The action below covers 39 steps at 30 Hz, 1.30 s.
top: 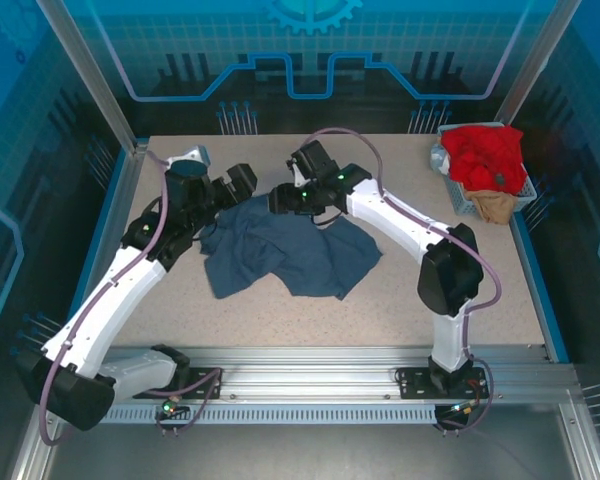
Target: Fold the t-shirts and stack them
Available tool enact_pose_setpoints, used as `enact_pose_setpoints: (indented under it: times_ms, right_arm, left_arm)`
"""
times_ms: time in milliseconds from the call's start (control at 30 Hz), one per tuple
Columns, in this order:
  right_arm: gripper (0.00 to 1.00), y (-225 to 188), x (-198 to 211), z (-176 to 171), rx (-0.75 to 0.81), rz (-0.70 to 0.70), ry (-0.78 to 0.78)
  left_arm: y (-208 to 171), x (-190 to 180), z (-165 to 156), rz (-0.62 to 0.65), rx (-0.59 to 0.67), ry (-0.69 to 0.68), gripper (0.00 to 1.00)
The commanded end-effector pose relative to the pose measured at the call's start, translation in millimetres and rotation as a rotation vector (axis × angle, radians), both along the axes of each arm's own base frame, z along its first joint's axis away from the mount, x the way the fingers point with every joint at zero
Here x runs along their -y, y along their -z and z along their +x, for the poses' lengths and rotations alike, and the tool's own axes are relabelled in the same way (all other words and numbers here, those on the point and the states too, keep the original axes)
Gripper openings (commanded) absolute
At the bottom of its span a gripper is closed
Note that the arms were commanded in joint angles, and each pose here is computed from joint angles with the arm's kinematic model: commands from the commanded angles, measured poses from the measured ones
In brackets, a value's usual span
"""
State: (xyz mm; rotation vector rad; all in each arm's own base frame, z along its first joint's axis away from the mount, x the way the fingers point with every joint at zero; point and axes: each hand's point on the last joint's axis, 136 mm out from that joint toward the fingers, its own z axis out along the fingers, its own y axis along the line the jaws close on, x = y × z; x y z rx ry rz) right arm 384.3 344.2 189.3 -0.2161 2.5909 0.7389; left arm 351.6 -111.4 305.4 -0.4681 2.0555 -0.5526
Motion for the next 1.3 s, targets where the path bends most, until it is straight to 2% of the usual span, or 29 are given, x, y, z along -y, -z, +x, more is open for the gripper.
enact_pose_setpoints:
  times_ms: [0, 200, 333, 467, 567, 733, 767, 867, 933, 1067, 1167, 1267]
  right_arm:
    - [0.64, -8, 49, -16, -0.036, -0.016, 0.084]
    - [0.55, 68, 134, -75, -0.258, -0.178, 0.274]
    - [0.53, 99, 175, -102, -0.365, -0.248, 0.36]
    - [0.53, 115, 202, -88, -0.394, -0.228, 0.417]
    - [0.52, 117, 211, -61, -0.368, -0.261, 0.412]
    - [0.49, 130, 207, -20, -0.379, -0.294, 0.368]
    - [0.47, 136, 203, -14, -0.398, -0.297, 0.352]
    - [0.33, 157, 192, -14, -0.493, -0.329, 0.313]
    - [0.23, 167, 186, -26, -0.555, -0.353, 0.291]
    - [0.1, 175, 165, -68, -0.611, -0.33, 0.237]
    - [0.03, 172, 137, -107, -0.639, -0.287, 0.158]
    - [0.01, 162, 97, -139, -0.646, -0.226, 0.038]
  left_arm:
    - [59, -1, -31, 0.041, -0.234, 0.052, 0.96]
    - [139, 13, -67, 0.055, -0.501, 0.168, 0.88]
    - [175, 30, -83, 0.065, -0.629, 0.259, 0.82]
    - [195, 62, -84, -0.008, -0.711, 0.295, 0.8]
    - [213, 71, -77, -0.109, -0.774, 0.197, 0.78]
    - [254, 51, -68, -0.236, -0.9, -0.086, 0.74]
    - [260, 45, -62, -0.263, -0.902, -0.138, 0.7]
    - [273, 26, -48, -0.311, -0.908, -0.261, 0.63]
    - [284, 12, -42, -0.333, -0.933, -0.324, 0.6]
    - [294, -17, -22, -0.334, -0.931, -0.369, 0.48]
    - [292, -42, 13, -0.257, -0.9, -0.33, 0.4]
    - [289, -64, 57, -0.234, -0.889, -0.296, 0.38]
